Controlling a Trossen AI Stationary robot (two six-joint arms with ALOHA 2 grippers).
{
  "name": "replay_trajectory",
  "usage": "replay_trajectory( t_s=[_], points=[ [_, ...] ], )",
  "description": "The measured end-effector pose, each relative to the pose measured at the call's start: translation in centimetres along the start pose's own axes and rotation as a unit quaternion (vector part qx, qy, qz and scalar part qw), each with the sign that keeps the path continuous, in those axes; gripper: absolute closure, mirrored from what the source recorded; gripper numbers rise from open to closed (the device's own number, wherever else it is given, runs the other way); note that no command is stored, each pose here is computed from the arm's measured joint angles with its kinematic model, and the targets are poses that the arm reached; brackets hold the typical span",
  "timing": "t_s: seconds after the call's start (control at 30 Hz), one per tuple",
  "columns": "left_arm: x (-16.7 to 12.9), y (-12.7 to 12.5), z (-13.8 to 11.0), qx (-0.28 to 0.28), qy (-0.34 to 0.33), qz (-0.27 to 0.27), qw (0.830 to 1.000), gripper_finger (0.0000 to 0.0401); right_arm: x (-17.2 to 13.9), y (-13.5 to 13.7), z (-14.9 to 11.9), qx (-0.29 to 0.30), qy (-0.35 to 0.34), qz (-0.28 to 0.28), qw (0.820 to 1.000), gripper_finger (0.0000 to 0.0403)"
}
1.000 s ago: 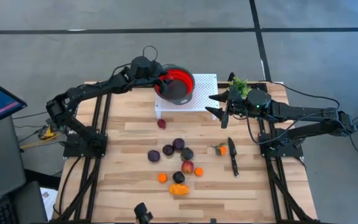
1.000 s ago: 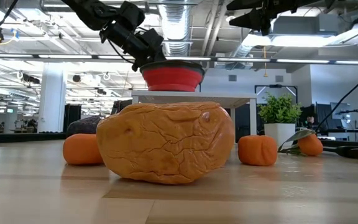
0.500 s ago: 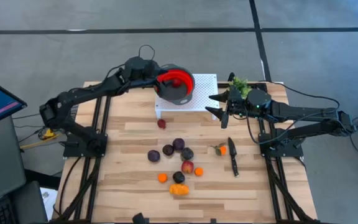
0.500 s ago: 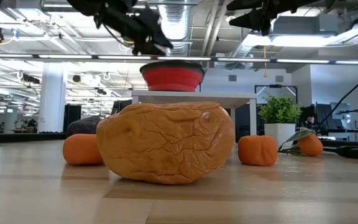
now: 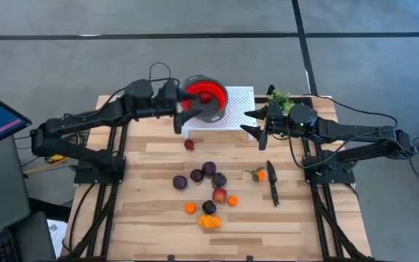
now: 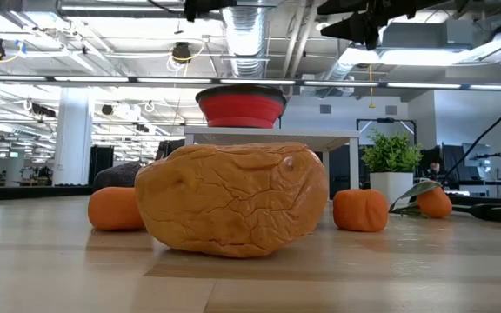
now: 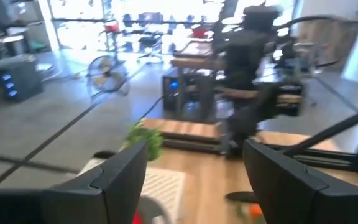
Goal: Pick & Place Fruit
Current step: Put the left tangerine into the strainer bowl on the shelf
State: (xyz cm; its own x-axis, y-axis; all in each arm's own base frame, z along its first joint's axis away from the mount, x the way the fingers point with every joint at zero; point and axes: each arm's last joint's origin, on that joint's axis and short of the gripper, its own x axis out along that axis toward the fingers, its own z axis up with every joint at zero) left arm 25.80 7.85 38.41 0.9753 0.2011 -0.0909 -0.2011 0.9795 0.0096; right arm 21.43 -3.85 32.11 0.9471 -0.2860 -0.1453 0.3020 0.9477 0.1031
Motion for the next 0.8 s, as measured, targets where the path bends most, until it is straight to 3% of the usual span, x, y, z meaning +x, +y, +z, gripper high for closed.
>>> replay_trajectory(
  t_s=[0.33,0.8],
  points=[
    [-0.9,-4.4,0.4,0.007,0.002,-0.083,0.997,0.0154,0.0,0.0,0.0,0.000,0.002,0.000,1.000,0.0143],
    [0.9,-6.3,-4.4,0.012,0.133,-0.111,0.985,0.0160,0.0,0.0,-0.1,-0.001,0.004,0.000,1.000,0.0143]
  ],
)
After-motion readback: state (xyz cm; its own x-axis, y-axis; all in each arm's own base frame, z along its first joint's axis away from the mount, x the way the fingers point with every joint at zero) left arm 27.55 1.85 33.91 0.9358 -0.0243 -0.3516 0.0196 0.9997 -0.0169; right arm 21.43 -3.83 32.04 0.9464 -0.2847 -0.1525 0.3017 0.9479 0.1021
